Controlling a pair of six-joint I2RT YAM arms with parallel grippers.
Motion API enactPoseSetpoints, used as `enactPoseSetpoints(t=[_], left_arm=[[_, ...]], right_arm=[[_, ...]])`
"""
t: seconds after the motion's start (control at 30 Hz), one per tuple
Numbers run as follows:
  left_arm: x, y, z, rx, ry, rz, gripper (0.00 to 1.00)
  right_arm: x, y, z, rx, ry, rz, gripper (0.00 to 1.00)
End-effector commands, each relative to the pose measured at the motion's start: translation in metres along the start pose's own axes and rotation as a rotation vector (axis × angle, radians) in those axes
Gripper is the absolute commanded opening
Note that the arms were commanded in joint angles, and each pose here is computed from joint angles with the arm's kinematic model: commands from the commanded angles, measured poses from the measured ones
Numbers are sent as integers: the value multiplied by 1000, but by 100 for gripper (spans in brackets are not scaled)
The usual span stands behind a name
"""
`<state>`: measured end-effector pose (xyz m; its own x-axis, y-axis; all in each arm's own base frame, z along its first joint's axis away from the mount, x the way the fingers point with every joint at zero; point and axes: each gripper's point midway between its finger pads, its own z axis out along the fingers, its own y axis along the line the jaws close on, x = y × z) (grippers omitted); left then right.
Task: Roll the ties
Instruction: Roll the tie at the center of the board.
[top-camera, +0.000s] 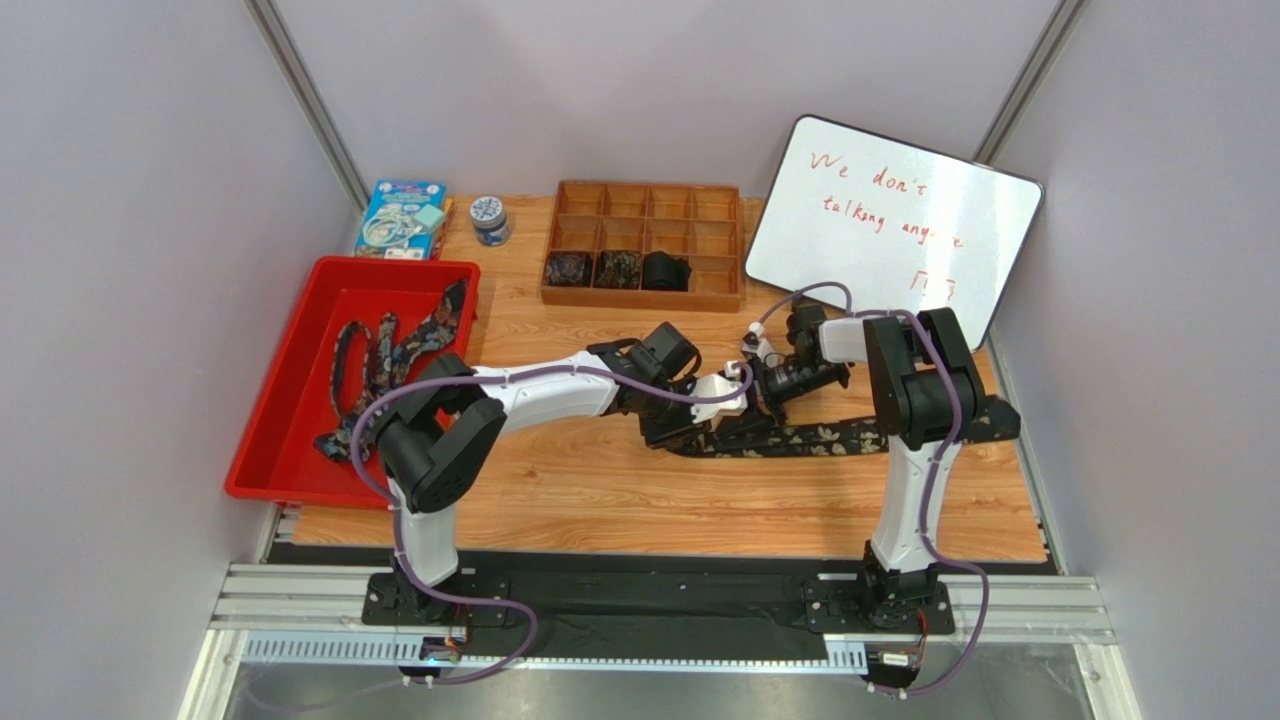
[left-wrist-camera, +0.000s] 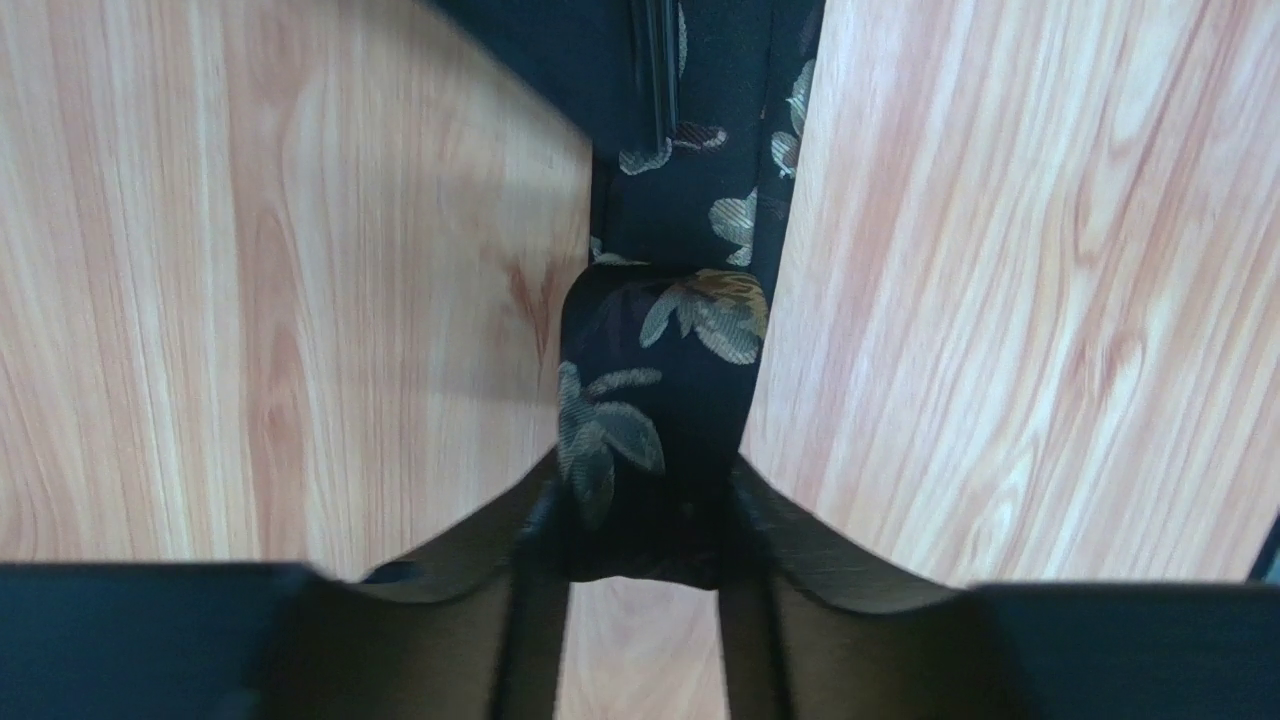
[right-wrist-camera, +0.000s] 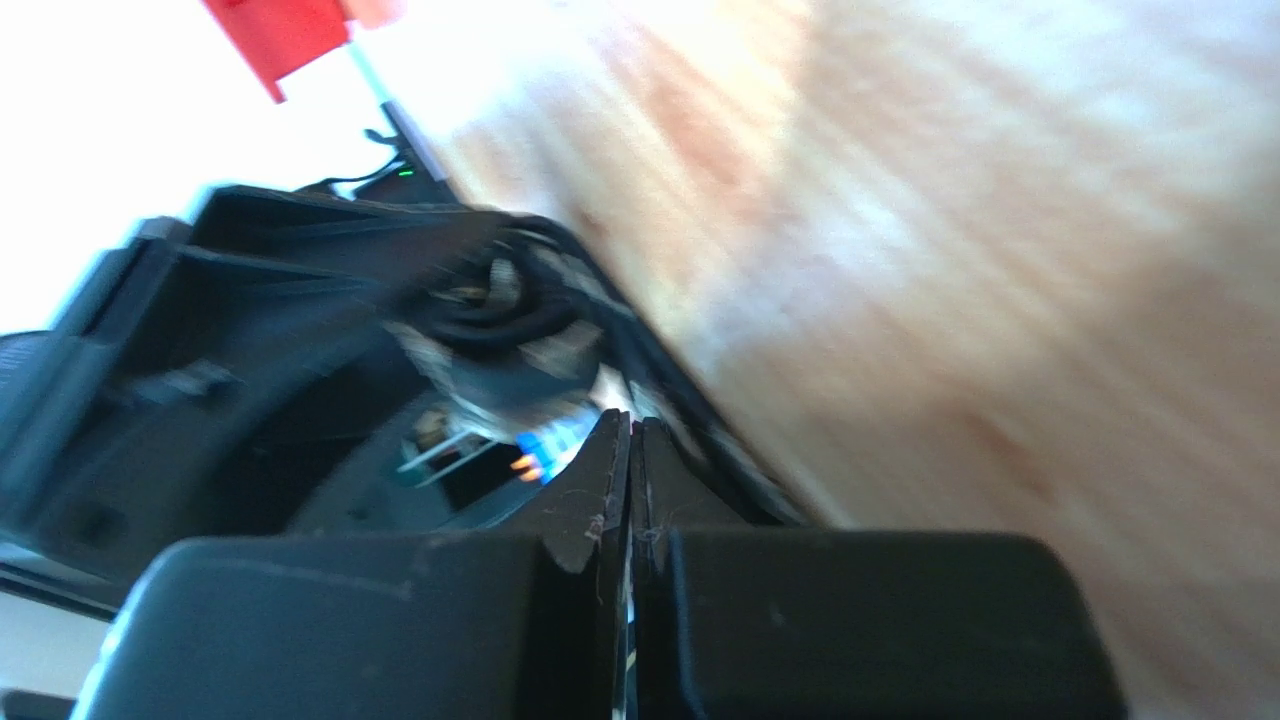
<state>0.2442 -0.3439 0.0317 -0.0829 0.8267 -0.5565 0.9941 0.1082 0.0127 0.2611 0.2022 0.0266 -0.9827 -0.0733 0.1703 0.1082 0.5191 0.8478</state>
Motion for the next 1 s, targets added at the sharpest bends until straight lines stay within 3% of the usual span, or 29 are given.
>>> enactPoseSetpoints(t=[0.0, 0.1, 0.17, 0.23, 0.33, 0.53, 0.57, 0.6, 0.73, 0.97], left_arm=[[-5, -9, -31, 18, -14, 0, 49], [-13, -12, -32, 20, -69, -16, 56], [-11, -11, -26, 21, -73, -19, 44], [-4, -5, -16, -4, -51, -33, 25], [12, -7, -1, -4, 0, -17, 14], [35, -15, 14, 7, 61, 4, 11], [35, -15, 15, 3, 64, 7, 11], [35, -13, 15, -2, 69, 6, 11], [34, -14, 16, 0, 73, 22, 11], [36, -14, 18, -4, 76, 24, 12]], right_arm=[[6, -37, -3, 163, -7, 36, 0], [7, -40, -2, 169, -8, 32, 0], [6, -40, -2, 168, -13, 24, 0], [5, -34, -1, 138, -17, 18, 0], [0, -17, -5, 88, -39, -10, 0], [0, 23, -14, -4, -50, -32, 1], [0, 27, -16, -13, -53, -31, 4], [2, 33, -17, -33, -50, -27, 15], [7, 45, -14, -20, -41, -4, 41], [7, 37, 13, 38, 5, -39, 45]])
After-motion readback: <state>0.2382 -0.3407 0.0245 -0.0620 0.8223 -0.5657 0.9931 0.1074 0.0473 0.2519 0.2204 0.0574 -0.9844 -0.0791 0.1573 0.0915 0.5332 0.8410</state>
